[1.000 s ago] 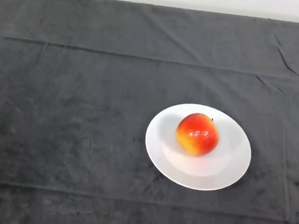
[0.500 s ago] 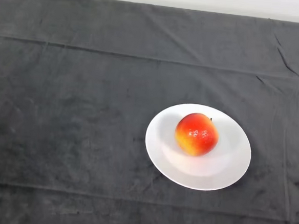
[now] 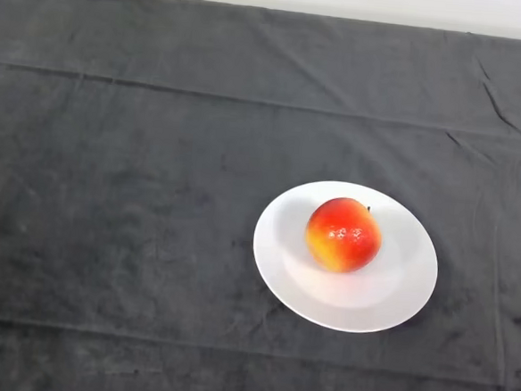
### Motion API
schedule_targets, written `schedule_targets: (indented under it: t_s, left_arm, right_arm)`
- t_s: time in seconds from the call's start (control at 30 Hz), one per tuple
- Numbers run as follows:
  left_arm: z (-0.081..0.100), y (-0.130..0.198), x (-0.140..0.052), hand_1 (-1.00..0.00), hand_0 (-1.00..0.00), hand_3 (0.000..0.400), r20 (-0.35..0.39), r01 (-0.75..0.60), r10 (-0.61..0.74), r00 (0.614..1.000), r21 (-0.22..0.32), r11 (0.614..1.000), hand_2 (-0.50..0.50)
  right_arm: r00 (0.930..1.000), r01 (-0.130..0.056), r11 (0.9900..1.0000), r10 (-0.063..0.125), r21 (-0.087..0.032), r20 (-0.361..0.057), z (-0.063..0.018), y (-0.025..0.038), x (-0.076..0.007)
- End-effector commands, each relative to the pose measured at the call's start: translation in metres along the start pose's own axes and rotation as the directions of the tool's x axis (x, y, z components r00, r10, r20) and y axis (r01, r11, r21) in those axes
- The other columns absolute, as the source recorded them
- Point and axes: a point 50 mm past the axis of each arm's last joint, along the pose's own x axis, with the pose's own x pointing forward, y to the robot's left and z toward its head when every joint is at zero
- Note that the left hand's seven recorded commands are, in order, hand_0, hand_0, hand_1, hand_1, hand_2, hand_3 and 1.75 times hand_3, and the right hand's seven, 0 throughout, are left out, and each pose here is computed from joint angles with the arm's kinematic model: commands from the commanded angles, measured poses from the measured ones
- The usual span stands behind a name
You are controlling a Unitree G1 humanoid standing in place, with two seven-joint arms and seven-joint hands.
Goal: Move the apple to the plate
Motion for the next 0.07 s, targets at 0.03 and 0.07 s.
schedule_targets:
  t_s: [0.03, 0.07]
  left_arm:
    - [0.0039, -0.0033, 0.006, 0.0, 0.0, 0.0, 0.019, -0.02, 0.021, 1.0, -0.024, 1.0, 0.0]
    - [0.0038, -0.003, 0.006, 0.0, 0.0, 0.0, 0.019, -0.02, 0.02, 1.0, -0.024, 1.0, 0.0]
  right_arm:
    - [0.9545, 0.013, 0.9976, -0.033, -0.068, -0.296, -0.055, -0.0156, -0.0513]
    - [0.9545, 0.013, 0.9976, -0.033, -0.068, -0.296, -0.055, -0.0156, -0.0513]
